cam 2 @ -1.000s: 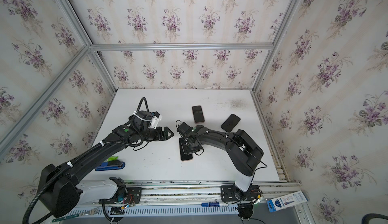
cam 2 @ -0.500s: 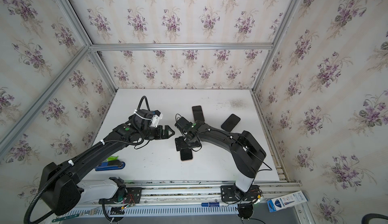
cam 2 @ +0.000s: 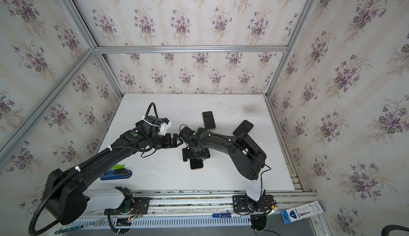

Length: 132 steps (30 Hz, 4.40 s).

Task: Take the phone out of the phone case
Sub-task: Pick up the phone from the bottom-center of the table, then pass the phone.

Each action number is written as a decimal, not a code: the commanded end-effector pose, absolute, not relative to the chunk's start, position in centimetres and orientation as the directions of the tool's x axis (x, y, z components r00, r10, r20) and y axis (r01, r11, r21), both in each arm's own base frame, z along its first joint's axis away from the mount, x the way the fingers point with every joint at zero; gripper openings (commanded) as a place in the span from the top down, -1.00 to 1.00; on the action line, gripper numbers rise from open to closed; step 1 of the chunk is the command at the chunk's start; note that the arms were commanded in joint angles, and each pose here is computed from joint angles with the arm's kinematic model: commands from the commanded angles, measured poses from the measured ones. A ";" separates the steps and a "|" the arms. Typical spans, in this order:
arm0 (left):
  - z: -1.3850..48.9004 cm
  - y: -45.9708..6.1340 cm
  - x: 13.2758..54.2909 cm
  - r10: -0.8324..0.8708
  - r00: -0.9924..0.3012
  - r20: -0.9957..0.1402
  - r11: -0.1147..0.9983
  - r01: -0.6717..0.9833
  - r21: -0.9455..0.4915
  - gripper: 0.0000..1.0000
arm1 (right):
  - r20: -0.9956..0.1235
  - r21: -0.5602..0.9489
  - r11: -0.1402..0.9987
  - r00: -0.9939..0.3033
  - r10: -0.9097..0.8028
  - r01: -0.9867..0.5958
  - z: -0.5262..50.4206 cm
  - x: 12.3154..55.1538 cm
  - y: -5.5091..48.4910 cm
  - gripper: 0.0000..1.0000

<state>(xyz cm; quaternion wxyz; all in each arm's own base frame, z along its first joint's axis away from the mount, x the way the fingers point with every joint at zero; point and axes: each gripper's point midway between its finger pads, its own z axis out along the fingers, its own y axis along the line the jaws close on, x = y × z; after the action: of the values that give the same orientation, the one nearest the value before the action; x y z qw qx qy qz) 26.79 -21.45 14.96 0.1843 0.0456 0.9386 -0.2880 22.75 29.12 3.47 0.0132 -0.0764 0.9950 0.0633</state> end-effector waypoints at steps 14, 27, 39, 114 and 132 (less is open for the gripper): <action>15.2 -21.9 28.0 -0.025 -0.919 -0.394 0.815 0.210 -0.540 -0.99 | 0.041 -0.022 0.983 -0.983 -0.181 -0.182 0.6 21.1 27.0 -0.66; 16.1 -22.3 28.6 -0.047 -0.916 -0.398 0.803 0.202 -0.560 -0.99 | -0.125 0.056 0.969 -0.964 -0.234 -0.242 3.4 23.3 28.6 -0.46; 19.5 -23.5 30.9 -0.145 -0.908 -0.394 0.697 0.189 -0.692 -0.99 | -0.384 0.105 0.933 -0.879 -0.282 -0.345 9.1 26.2 29.9 -0.37; 31.0 -21.4 38.7 -0.303 -0.814 -0.495 0.524 0.291 -0.800 1.00 | -0.632 0.605 0.660 -0.773 0.057 -0.445 23.9 28.8 32.8 -0.99; 43.8 -19.5 42.4 -0.507 -0.681 -0.528 0.355 0.393 -0.848 1.00 | -0.398 0.897 -0.007 -0.815 0.421 -0.442 36.4 33.8 33.8 -0.72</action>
<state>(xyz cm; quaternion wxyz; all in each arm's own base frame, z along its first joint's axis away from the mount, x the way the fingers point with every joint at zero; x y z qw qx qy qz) 42.87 -19.29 41.48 0.3829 -0.0523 0.7474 -0.5404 34.38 33.66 32.01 0.2896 0.0117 0.7011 0.6515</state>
